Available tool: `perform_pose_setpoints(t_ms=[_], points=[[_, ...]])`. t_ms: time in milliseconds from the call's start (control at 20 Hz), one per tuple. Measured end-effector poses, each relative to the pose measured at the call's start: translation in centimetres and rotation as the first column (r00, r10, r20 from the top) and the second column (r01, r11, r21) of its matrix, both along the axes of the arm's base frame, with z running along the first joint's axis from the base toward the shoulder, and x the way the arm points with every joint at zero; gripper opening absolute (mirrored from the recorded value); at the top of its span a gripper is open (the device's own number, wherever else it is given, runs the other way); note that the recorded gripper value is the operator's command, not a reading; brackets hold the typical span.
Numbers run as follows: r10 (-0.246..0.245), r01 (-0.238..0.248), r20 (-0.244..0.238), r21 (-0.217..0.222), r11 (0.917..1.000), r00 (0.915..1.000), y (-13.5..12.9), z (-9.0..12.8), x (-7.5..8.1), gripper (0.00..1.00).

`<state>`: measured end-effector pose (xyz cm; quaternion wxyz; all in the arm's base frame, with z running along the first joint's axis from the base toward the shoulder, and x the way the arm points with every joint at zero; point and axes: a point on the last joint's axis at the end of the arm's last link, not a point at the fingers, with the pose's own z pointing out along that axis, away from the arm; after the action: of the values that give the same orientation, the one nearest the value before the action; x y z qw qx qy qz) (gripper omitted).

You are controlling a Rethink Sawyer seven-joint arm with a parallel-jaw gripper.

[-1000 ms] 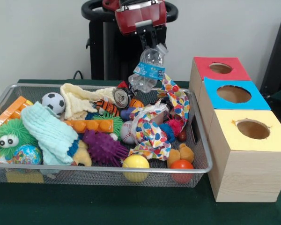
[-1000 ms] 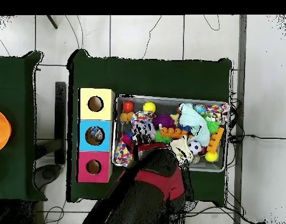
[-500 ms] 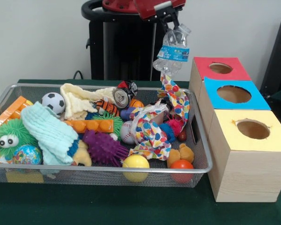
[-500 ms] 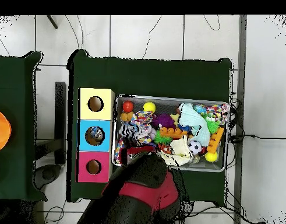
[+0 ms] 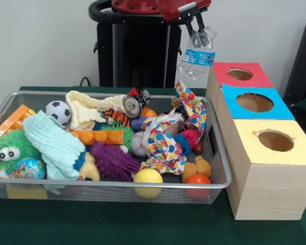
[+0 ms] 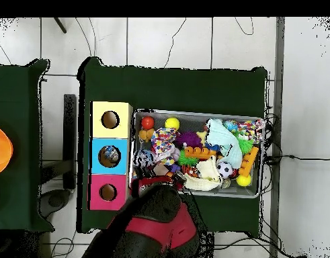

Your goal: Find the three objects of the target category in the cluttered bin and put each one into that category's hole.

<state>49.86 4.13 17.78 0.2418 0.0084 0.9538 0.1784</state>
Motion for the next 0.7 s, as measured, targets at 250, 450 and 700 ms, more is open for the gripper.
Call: perform_pose_setpoints(t_ms=[250, 450, 700], points=[[0.02, -0.02, -0.039, -0.011, 0.9997, 0.999, 1.0, -1.4, -1.2, 0.0], [0.044, -0.045, -0.069, -0.021, 0.9988, 0.9966, 2.1, -2.5, -2.0, 0.0], [0.073, -0.077, -0.103, -0.034, 0.9965, 0.992, 3.4, -3.8, -3.1, 0.0]])
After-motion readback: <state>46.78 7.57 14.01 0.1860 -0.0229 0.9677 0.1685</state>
